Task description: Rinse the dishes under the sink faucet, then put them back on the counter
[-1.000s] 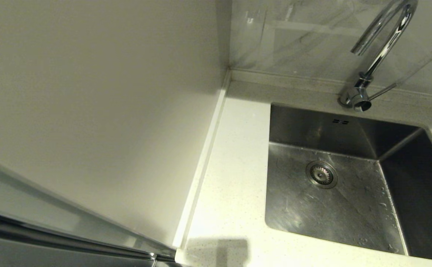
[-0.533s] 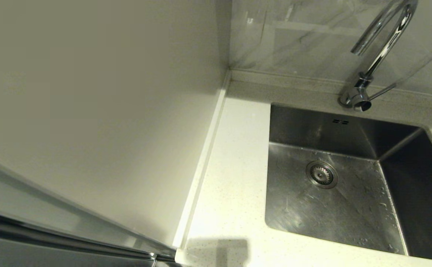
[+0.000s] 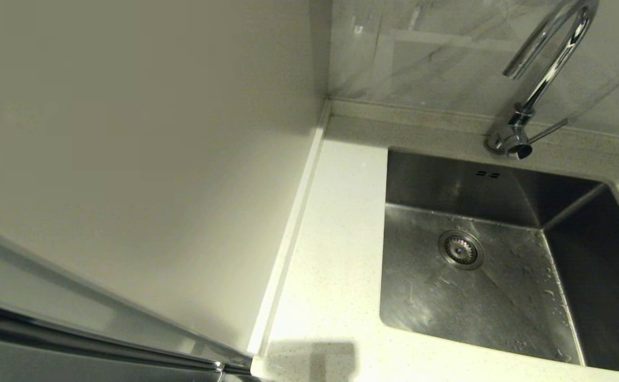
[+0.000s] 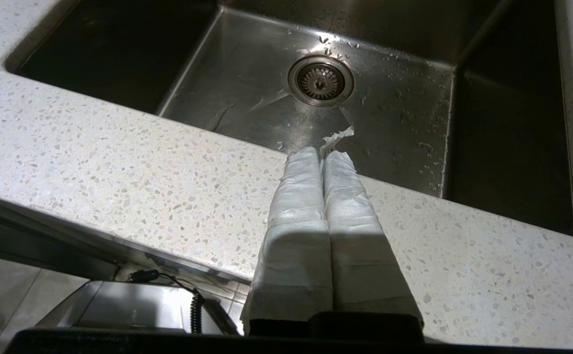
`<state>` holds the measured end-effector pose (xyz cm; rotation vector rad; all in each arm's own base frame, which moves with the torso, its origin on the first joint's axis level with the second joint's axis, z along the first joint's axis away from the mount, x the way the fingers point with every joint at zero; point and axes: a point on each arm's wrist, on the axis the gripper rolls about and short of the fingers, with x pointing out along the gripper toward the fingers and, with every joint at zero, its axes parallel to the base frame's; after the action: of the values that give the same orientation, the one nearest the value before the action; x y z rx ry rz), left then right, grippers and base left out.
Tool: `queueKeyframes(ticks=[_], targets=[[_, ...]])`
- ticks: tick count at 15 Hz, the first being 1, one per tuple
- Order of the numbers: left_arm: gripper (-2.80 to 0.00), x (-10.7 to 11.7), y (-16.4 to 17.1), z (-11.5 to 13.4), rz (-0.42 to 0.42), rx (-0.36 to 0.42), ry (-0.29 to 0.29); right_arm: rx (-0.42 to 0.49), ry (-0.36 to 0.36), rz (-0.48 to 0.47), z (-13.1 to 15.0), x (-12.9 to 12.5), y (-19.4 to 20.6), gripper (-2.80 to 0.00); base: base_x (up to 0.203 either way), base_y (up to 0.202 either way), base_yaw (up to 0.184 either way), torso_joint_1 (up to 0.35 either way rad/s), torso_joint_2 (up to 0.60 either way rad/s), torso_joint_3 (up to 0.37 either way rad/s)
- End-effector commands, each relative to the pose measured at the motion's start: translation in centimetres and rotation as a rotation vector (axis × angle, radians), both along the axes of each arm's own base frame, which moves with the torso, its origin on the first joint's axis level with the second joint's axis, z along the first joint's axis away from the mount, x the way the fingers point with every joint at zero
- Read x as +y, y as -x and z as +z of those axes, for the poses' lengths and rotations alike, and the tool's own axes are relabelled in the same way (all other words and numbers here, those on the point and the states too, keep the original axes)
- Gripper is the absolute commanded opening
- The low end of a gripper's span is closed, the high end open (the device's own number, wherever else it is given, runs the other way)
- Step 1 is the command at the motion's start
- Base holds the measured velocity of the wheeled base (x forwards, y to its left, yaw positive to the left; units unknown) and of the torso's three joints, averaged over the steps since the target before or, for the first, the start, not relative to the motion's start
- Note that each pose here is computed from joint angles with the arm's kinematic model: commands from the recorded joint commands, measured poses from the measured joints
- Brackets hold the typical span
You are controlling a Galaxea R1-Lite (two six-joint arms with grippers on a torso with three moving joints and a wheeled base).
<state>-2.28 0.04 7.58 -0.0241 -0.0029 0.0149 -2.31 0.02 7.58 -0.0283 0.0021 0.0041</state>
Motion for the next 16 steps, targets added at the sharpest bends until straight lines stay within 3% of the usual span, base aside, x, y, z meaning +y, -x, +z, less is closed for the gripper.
queueKeyframes(ticks=[1,16], targets=[[-2.8,0.0,0.02,0.0,-0.001,-0.003,0.001,0.001,0.001,0.001,-0.01,0.0,0.0,-2.8,0.0,0.0,0.0,0.0,0.0,0.0],[-2.8,0.0,0.02,0.0,0.0,-0.003,0.001,0.001,0.001,0.001,-0.01,0.0,0.0,-2.8,0.0,0.0,0.0,0.0,0.0,0.0]])
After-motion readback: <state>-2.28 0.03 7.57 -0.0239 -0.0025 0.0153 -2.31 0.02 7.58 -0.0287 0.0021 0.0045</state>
